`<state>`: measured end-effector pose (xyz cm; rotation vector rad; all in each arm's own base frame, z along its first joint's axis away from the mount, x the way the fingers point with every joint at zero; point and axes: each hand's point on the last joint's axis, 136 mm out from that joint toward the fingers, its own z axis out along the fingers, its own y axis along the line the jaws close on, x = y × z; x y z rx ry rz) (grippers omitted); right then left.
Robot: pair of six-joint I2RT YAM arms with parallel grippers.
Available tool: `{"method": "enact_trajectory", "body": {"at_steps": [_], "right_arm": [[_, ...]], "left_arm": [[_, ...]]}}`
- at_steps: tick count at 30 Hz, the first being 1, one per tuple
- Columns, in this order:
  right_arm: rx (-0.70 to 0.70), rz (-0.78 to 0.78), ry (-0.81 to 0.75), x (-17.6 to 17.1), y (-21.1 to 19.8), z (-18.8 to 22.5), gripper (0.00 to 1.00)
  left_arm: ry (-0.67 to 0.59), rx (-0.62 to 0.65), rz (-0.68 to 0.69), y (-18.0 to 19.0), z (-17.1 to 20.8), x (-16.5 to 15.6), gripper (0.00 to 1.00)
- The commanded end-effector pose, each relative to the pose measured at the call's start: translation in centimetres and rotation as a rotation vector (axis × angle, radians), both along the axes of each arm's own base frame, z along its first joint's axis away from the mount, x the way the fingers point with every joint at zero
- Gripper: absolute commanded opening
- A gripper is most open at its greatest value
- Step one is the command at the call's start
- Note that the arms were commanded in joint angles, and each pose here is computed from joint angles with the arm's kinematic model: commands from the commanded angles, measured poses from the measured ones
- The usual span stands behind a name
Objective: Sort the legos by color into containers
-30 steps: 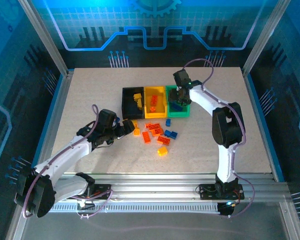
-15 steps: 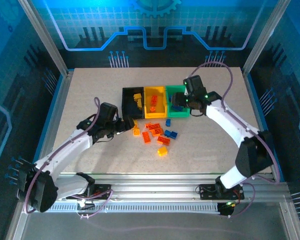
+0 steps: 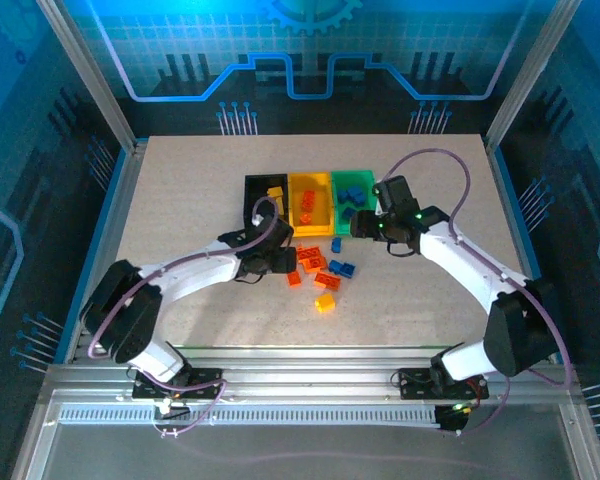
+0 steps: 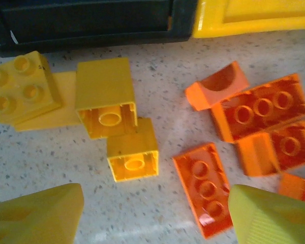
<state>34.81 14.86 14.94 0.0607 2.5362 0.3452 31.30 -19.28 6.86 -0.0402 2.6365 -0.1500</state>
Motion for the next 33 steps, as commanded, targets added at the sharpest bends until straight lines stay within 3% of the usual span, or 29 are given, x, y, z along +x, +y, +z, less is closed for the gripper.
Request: {"method": "enact_trajectory", "body": {"at_steps": [1,4,8,15,23,33], "right_arm": [[0.029,-0.018,-0.023,0.0,-0.5,0.7,0.67],[0.022,-0.024,-0.019,0.0,-1.1,0.5,0.67],[0.028,-0.036,-0.02,0.0,-1.7,0.5,0.67],[0.039,-0.041,-0.028,0.0,-2.1,0.8,0.67],[0.033,-0.053,-0.026,0.0,-2.7,0.9,0.67],[0.04,-0.058,-0.024,0.0,-2.7,1.1,0.67]], "left_arm": [[-0.096,0.096,0.007,1.1,-0.4,1.8,0.76],[-0.143,0.117,-0.001,1.1,-1.2,2.2,0.76],[-0.193,0.034,-0.005,0.2,-1.7,2.4,0.76],[-0.153,0.024,-0.007,-0.1,-4.0,2.1,0.72],[-0.091,0.03,0.008,0.6,-6.4,0.7,0.55],[-0.044,-0.05,0.041,1.5,-5.0,-2.8,0.28]]}}
